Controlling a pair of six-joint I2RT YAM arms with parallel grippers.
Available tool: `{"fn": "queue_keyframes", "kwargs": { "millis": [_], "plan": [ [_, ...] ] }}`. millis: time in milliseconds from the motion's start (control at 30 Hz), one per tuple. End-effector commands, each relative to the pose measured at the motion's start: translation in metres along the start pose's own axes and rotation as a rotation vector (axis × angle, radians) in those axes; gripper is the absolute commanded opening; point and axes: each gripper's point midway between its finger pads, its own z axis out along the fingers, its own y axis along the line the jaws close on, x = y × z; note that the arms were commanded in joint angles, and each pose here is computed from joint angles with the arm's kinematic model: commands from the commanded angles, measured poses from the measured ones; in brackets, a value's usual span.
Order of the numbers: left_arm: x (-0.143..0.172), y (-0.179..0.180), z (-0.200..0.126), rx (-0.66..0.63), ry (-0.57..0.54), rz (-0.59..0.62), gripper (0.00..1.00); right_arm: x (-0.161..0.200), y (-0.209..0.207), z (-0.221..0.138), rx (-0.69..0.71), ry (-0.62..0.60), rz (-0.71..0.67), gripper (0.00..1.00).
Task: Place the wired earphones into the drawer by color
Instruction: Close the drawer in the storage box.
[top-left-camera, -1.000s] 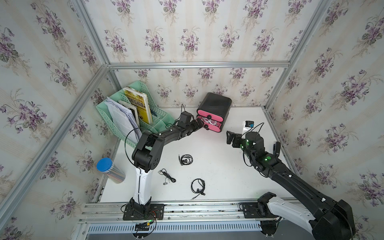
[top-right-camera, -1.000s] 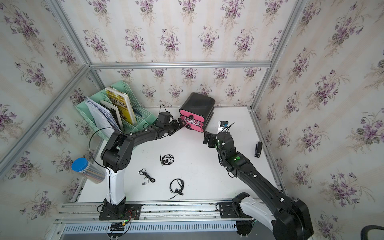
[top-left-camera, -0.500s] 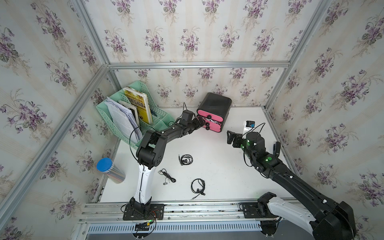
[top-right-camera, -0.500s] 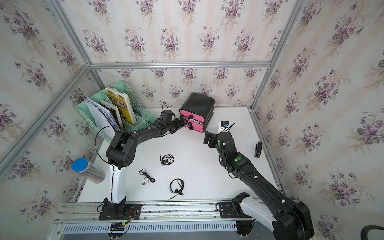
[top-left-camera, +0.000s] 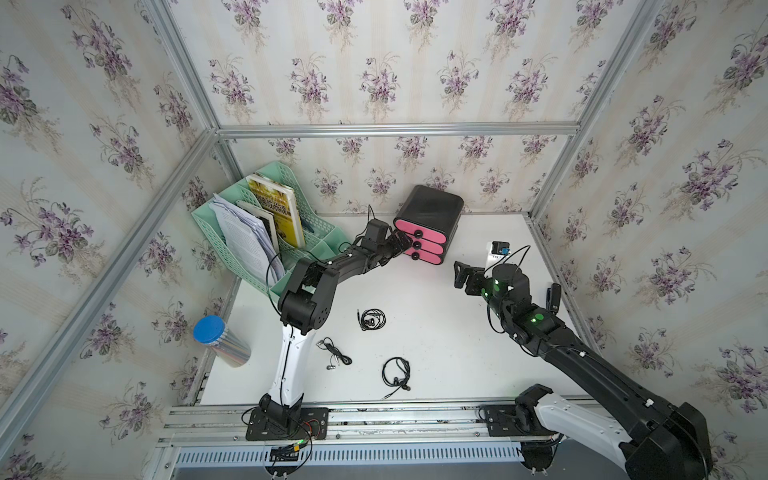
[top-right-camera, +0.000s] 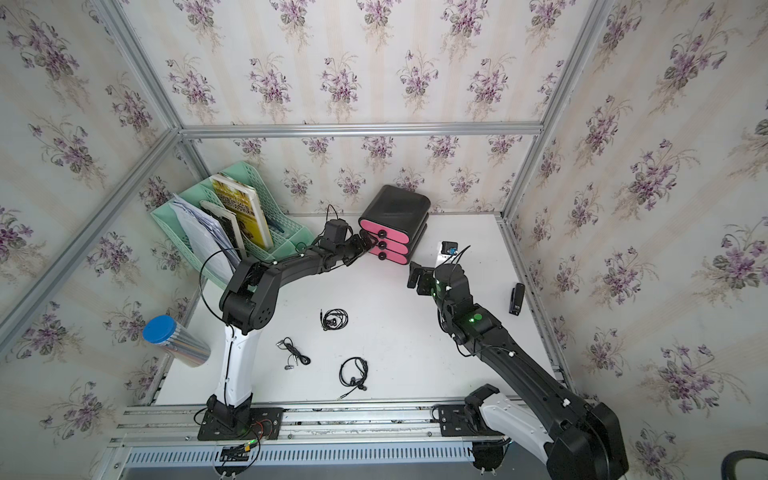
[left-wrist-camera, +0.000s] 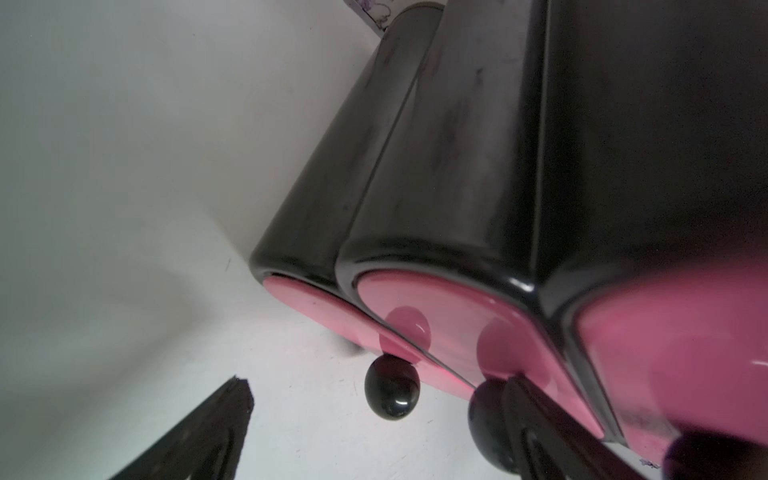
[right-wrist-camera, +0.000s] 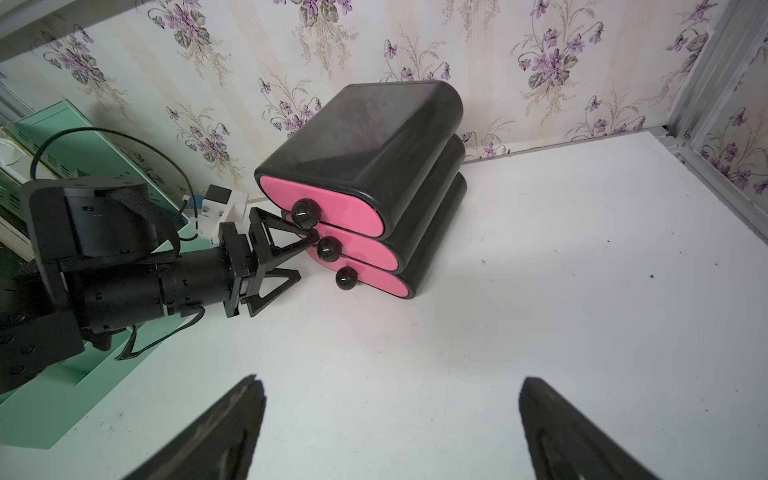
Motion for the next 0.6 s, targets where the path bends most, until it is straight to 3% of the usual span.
{"fn": "queue_keyframes", "kwargs": {
  "millis": [0,367,567],
  "plan": [
    [-0.011,-0.012,0.002,0.050,-0.040,-0.007,0.99,-0.004,0.001,0.000,0.003,-0.009,-0.004,1.00],
    [-0.005,-0.023,-0.027,0.139,-0.076,0.003,0.99,-0.003,0.001,0.003,0.002,-0.004,-0.008,1.00],
    [0.007,-0.030,-0.032,0.256,-0.072,0.033,0.91,-0.002,0.002,0.004,-0.001,0.003,-0.009,1.00]
  ]
}}
